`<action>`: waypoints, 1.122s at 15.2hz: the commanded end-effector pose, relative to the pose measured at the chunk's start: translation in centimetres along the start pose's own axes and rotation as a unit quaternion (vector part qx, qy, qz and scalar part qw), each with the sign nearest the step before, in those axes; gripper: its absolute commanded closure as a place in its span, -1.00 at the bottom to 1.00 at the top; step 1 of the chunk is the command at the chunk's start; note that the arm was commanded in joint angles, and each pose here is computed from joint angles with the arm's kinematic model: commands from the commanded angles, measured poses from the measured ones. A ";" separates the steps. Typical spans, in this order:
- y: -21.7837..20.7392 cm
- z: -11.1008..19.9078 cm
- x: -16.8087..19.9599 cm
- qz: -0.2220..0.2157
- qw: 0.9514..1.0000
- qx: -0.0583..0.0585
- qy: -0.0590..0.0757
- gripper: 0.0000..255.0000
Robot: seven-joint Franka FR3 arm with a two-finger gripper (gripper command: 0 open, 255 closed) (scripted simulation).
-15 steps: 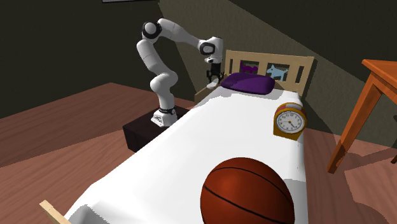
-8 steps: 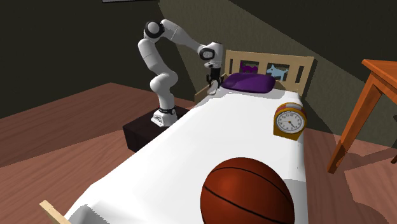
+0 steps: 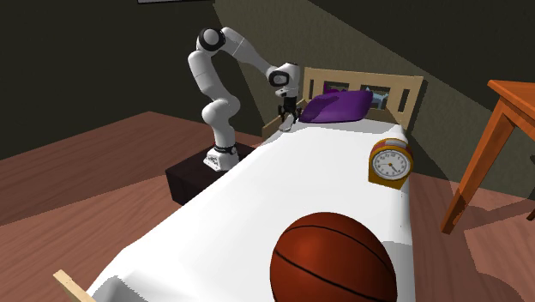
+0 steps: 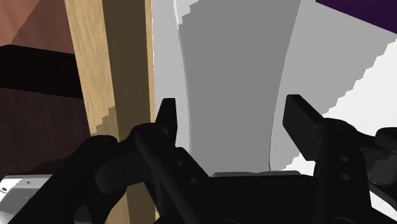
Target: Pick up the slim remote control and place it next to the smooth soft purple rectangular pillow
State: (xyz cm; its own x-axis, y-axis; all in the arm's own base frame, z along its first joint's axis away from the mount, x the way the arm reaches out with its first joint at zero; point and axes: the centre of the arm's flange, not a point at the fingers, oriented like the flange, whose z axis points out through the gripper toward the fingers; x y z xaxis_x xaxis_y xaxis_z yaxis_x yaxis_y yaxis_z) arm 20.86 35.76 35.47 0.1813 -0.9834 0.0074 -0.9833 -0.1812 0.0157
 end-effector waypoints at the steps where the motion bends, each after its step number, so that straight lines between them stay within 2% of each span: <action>1: 0.0 0.1 0.0 0.001 1.000 -0.001 0.000 1.00; 4: 0.0 0.1 0.0 0.001 1.000 -0.001 0.000 1.00; 5: 0.0 0.2 0.1 0.001 1.000 -0.001 0.000 -1.00; 10: 0.0 0.1 0.0 0.001 1.000 -0.001 0.000 -1.00; 14: 0.0 -4.9 0.0 0.001 1.000 -0.001 0.000 -1.00; 17: 0.0 -4.9 0.0 0.001 1.000 -0.001 0.000 -1.00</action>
State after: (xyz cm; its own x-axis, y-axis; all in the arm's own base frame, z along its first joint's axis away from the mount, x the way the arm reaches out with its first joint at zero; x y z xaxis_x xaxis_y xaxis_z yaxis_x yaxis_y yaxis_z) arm 20.96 35.79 40.17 0.1799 -0.9837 0.0079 -0.9836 -0.1797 0.0169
